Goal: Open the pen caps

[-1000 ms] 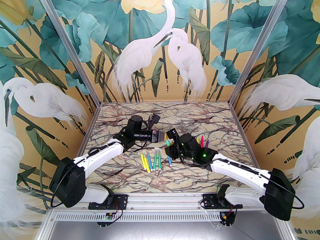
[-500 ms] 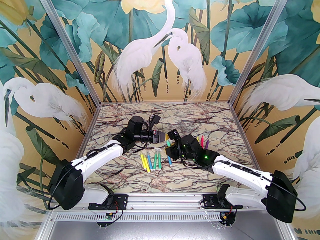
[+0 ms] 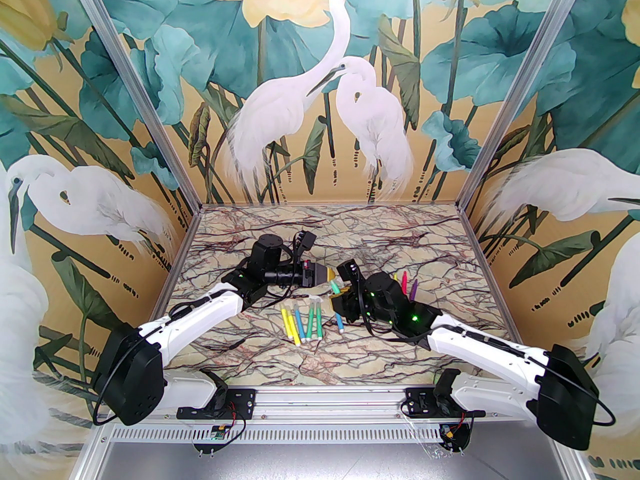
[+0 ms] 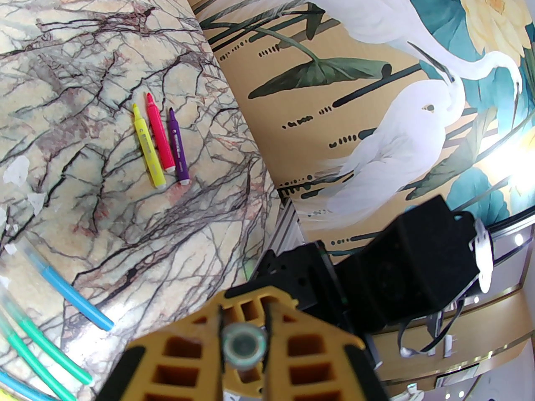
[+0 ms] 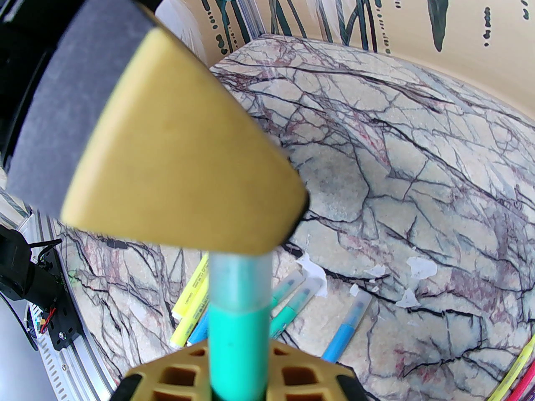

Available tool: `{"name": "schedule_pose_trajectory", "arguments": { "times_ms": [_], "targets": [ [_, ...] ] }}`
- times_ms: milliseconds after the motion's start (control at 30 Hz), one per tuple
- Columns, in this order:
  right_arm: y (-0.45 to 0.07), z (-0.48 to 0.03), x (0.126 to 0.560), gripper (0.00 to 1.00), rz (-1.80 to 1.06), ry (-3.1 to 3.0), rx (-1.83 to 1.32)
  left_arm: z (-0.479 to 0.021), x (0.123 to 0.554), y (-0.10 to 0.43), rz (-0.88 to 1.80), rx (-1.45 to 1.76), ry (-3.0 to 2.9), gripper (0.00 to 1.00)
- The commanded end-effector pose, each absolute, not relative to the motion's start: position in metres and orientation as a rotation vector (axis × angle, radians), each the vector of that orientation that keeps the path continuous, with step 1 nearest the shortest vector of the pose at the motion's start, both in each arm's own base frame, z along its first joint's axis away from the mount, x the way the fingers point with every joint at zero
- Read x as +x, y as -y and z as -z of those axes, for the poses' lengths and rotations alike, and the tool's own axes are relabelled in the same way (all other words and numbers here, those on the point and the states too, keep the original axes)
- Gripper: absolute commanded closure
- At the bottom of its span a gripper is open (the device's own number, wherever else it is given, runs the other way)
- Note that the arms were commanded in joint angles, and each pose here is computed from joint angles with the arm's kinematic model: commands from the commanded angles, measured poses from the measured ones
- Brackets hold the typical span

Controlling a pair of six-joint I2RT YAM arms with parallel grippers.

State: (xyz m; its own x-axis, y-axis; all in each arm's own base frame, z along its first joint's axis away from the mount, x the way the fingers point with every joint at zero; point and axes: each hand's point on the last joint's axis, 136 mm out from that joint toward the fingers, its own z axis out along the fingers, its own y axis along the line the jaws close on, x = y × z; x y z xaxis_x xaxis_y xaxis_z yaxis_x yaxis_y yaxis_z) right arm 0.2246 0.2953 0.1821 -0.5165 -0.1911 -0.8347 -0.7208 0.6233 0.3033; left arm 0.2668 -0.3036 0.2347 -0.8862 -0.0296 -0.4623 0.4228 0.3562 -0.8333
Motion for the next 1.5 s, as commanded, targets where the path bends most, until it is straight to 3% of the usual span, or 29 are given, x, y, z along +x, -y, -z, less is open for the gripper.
{"name": "schedule_pose_trajectory", "arguments": {
  "times_ms": [0,800,1467],
  "targets": [
    [-0.277,-0.148,0.207,1.0,-0.779,-2.163,-0.765,-0.254,0.314,0.266,1.393,0.144,-2.097,1.0],
    [-0.272,-0.145,0.21,1.0,-0.732,-2.171,-0.752,-0.255,0.317,0.236,1.347,0.052,-2.107,1.0],
    [-0.225,-0.148,0.262,1.0,-0.406,-2.225,-0.406,-0.199,0.325,0.188,0.82,0.005,-2.372,1.0]
  ]
}}
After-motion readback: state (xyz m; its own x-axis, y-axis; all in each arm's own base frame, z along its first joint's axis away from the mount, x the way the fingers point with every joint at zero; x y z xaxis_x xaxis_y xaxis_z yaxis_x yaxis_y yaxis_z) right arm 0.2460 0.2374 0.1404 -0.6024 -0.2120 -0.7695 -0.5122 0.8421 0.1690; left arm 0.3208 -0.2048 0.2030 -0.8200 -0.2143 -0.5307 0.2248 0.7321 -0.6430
